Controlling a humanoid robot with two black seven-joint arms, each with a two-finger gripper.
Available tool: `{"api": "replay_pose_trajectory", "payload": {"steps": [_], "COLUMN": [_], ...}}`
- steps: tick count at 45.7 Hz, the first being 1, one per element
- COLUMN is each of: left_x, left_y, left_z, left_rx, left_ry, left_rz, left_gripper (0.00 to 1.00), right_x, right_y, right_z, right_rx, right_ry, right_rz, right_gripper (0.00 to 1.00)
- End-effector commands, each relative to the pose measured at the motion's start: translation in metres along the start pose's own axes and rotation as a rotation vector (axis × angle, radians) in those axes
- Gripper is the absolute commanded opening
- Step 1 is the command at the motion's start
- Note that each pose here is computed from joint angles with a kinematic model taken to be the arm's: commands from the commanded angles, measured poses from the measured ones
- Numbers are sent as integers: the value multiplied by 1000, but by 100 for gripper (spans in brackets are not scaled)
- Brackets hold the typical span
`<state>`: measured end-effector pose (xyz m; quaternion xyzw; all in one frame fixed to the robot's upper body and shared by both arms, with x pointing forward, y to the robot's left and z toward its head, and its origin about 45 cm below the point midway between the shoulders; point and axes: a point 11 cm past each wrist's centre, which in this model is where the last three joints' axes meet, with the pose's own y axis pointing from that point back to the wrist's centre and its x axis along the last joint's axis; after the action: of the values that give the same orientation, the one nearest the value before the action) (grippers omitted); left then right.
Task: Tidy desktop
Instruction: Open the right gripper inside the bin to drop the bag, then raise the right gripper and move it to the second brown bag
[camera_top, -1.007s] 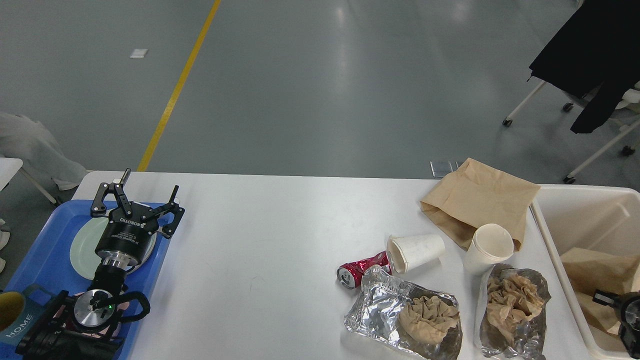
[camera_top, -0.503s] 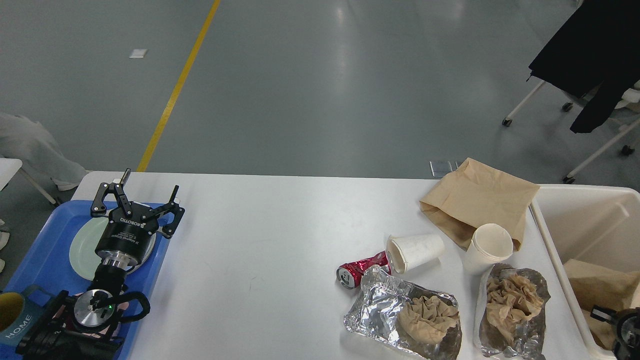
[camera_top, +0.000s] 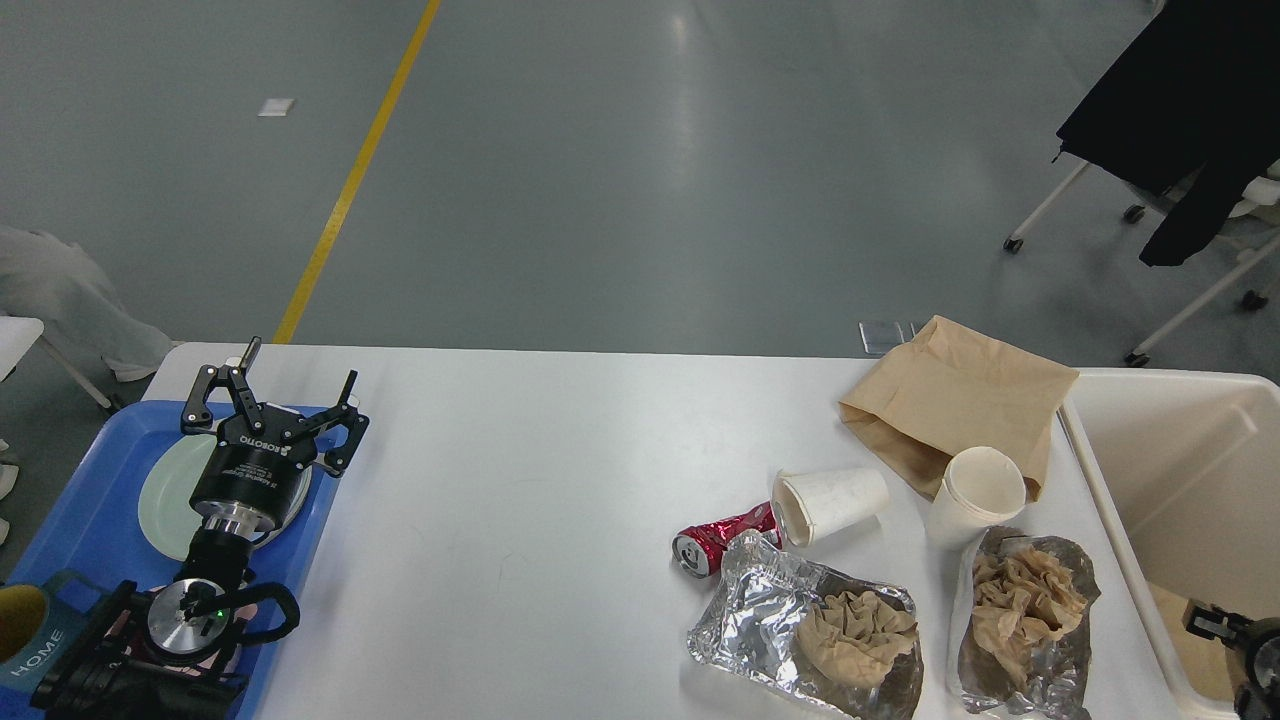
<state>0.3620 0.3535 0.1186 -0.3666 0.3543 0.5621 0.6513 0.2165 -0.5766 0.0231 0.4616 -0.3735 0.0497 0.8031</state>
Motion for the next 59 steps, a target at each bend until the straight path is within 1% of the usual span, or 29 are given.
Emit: {"api": "replay_pose_trajectory", "payload": {"steps": [1,5,8,14,21,26,31,34,41,47,51,53,59], "left_x": [0,0,0,0,0,0,0,0,0,0,0,0,0], "left_y": [0,0,0,0,0,0,0,0,0,0,0,0,0], "left_z": [0,0,0,0,0,0,0,0,0,0,0,0,0], "left_rx": [0,0,0,0,0,0,0,2,0,0,0,0,0], "left_ry": [-1,-1,1,1,1,1,1,1,1,1,1,1,1], "left_rz": [0,0,0,0,0,0,0,0,0,0,0,0,0], "left_gripper": [97,97,97,97,97,97,97,97,97,97,97,97,97], "right_x": [-1,0,11,32,87,119,168,185,234,269,272,270,268], "right_y": [0,0,1,6,21,44,84,112,178,242,280,296,351], "right_z": [-1,2,7,21,20,14,-3,-13,-65,-117,-143,-149,-167], "right_rx": [3,0,-6,-18,-15,-10,20,28,26,85,136,152,229], "right_ry": [-2,-5,-15,-20,47,118,176,222,394,468,521,545,607], "right_rz": [-9,-17,-13,-63,-98,-148,-173,-232,-334,-392,-418,-440,-418], "right_gripper": [100,100,100,100,100,100,100,100,100,100,100,100,100]}}
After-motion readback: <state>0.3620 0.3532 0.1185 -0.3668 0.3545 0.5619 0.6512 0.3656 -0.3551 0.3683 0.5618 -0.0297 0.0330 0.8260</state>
